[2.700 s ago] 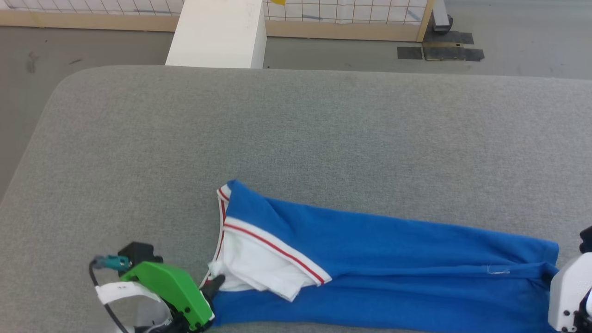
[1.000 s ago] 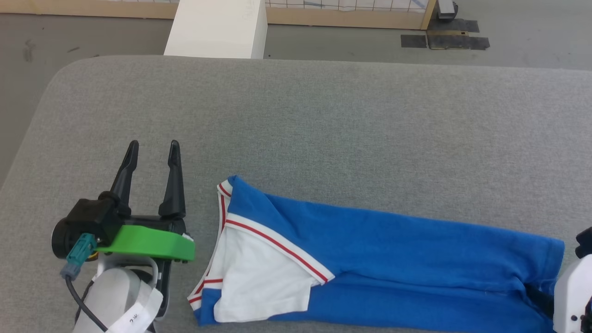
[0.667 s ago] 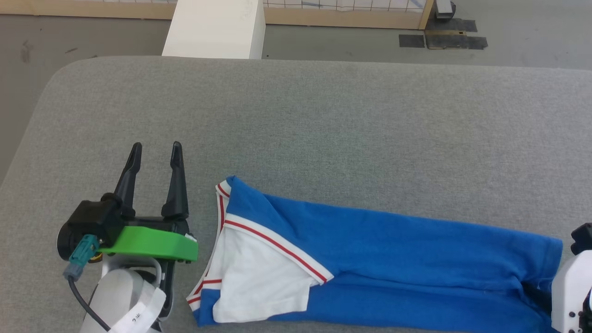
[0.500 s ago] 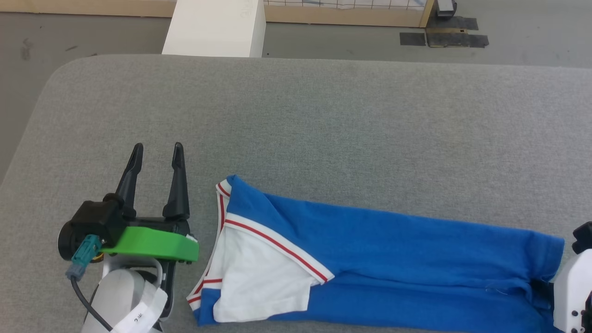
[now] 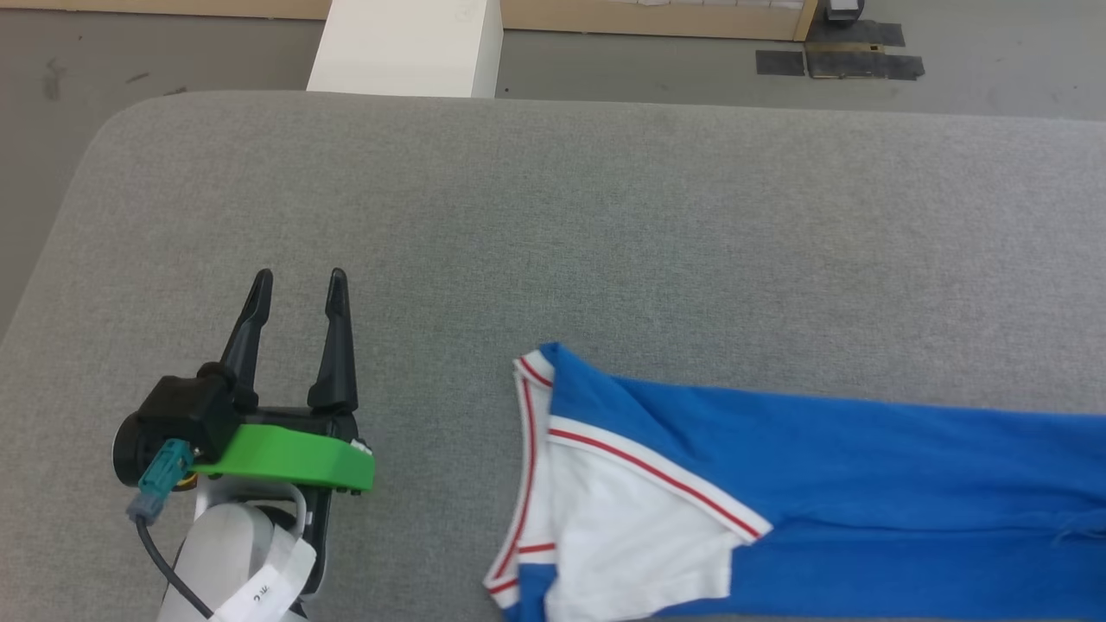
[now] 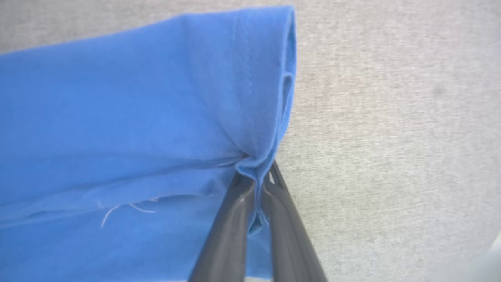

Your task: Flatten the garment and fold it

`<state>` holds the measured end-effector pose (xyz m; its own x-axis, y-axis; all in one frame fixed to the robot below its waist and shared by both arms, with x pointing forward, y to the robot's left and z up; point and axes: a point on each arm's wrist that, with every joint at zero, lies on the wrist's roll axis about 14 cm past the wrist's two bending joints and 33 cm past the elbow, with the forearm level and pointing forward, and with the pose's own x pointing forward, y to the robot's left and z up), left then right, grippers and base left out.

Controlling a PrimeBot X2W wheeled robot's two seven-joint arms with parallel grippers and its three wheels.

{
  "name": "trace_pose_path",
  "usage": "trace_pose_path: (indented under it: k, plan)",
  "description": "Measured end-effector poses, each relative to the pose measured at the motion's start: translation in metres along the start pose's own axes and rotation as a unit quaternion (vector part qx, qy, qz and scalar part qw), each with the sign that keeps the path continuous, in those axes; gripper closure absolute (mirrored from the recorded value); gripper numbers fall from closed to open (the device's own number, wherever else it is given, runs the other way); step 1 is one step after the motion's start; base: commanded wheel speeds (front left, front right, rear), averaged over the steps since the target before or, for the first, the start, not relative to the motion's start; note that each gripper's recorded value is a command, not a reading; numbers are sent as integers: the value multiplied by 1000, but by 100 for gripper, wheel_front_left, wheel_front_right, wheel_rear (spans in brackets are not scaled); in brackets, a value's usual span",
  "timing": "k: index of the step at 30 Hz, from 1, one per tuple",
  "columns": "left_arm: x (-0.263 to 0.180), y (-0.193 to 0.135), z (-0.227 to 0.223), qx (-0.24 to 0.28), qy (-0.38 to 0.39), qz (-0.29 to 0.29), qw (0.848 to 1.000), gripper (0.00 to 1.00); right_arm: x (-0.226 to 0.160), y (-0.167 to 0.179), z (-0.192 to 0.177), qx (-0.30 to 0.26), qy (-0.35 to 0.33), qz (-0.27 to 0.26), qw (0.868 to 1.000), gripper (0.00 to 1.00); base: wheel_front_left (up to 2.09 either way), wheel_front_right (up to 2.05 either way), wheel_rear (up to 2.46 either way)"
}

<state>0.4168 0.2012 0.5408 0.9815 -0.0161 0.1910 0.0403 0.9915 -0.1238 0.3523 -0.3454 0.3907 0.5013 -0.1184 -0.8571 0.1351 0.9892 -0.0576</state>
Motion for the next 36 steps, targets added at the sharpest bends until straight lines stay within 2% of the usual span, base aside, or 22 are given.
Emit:
trace_pose_path:
  k: [7,14,18,23,32,36]
  plan:
    - [-2,-3,-4,4,7,-2,1000,0,-8,-23,14,1,-11,-47,999,100,0,0,0]
    - [-9,-4,-2,0,7,0,1000,0,-33,2,18,-67,18,-33,997,100,0,0,0]
    - [-14,-5,-1,-3,8,-2,1000,0,-54,36,17,-112,22,5,993,100,0,0,0]
    - [-16,-8,3,-5,2,-6,1000,0,-74,96,17,-158,2,81,984,100,0,0,0]
    - [-25,-2,2,-6,7,5,1000,0,-83,209,1,-225,-1,228,947,100,0,0,0]
    - [-33,5,-1,-6,14,16,1000,0,-84,249,1,-243,-7,274,931,100,0,0,0]
